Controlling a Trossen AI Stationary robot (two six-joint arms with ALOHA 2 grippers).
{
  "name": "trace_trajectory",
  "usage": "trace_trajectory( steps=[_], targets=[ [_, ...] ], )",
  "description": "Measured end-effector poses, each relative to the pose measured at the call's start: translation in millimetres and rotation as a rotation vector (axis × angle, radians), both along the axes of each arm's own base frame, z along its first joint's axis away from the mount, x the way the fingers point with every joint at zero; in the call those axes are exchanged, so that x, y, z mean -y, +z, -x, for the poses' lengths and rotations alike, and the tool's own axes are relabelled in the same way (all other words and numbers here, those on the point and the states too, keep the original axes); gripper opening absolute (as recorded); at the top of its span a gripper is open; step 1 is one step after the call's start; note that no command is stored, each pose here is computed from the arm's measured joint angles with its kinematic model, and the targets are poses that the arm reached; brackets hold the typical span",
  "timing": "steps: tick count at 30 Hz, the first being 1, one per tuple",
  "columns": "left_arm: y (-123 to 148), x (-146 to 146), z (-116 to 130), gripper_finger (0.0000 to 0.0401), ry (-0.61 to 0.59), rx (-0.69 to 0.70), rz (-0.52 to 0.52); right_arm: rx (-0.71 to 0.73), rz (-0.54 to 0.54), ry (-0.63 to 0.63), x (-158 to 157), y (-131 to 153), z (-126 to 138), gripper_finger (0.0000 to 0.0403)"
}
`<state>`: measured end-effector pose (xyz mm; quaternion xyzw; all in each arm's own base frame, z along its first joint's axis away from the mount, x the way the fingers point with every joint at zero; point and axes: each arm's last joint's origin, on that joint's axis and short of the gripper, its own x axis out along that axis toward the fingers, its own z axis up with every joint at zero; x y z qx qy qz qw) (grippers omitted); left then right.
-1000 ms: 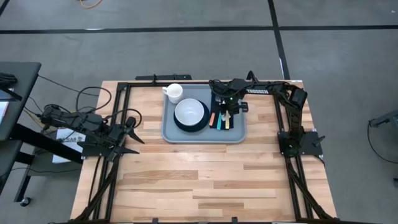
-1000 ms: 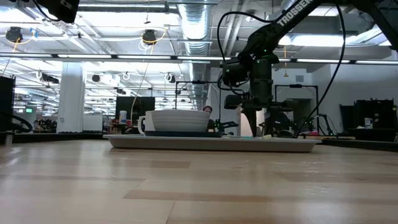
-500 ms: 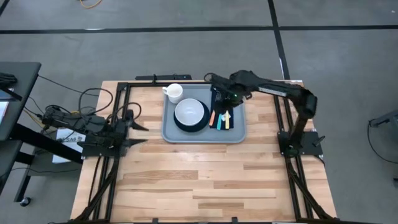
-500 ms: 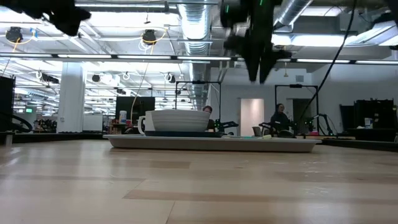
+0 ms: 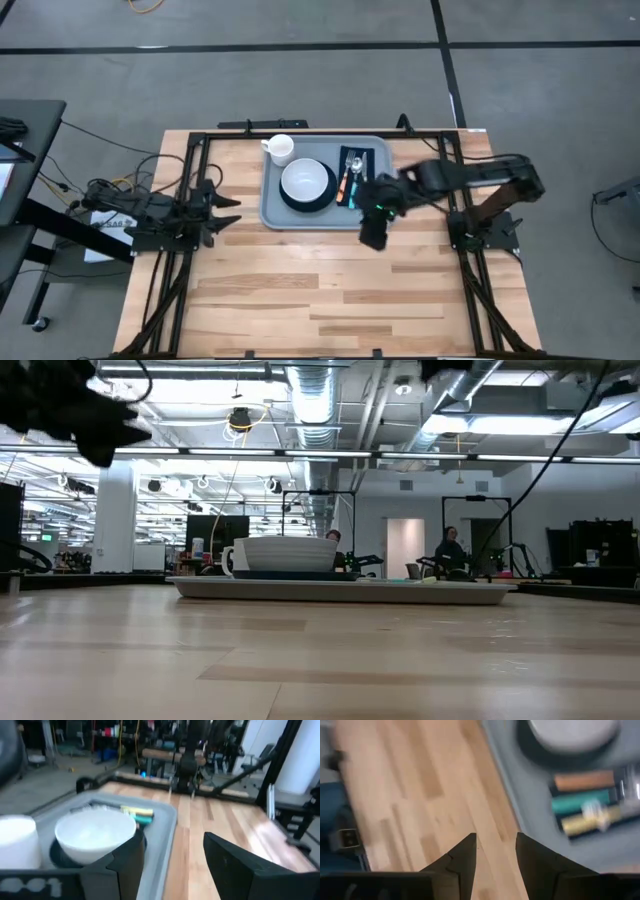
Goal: Set up tray
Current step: Return to Home Position
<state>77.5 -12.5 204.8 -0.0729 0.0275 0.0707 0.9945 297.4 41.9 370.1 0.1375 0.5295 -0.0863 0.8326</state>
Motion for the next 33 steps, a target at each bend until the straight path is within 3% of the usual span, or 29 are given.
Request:
trace_trajectory(
  steps=[4,11,16,21,24,28,33],
  targets=[
    [-15,1,-5,0.0191,0.020,-0.029,0.018,0.226,0.030,0.134,-19,19,20,0.0129],
    [-31,1,-10,0.0191,0.089,-0.051,0.019,0.643,-0.022,0.172,-14,18,86,0.0129],
    [-32,2,-10,0.0191,0.048,-0.060,0.022,0.942,-0.078,0.252,-6,-38,131,0.0129],
    [-32,2,-10,0.0191,0.048,-0.066,0.016,1.072,-0.157,0.259,5,-122,162,0.0129],
    [-33,2,-10,0.0191,0.067,-0.067,0.005,1.156,-0.210,0.297,8,-156,174,0.0129],
    [-33,0,-10,0.0191,0.129,-0.067,-0.006,1.211,-0.253,0.363,9,-182,186,0.0129],
    [-33,-1,-9,0.0191,0.154,-0.073,-0.040,1.189,-0.265,0.381,8,-195,192,0.0129]
  ],
)
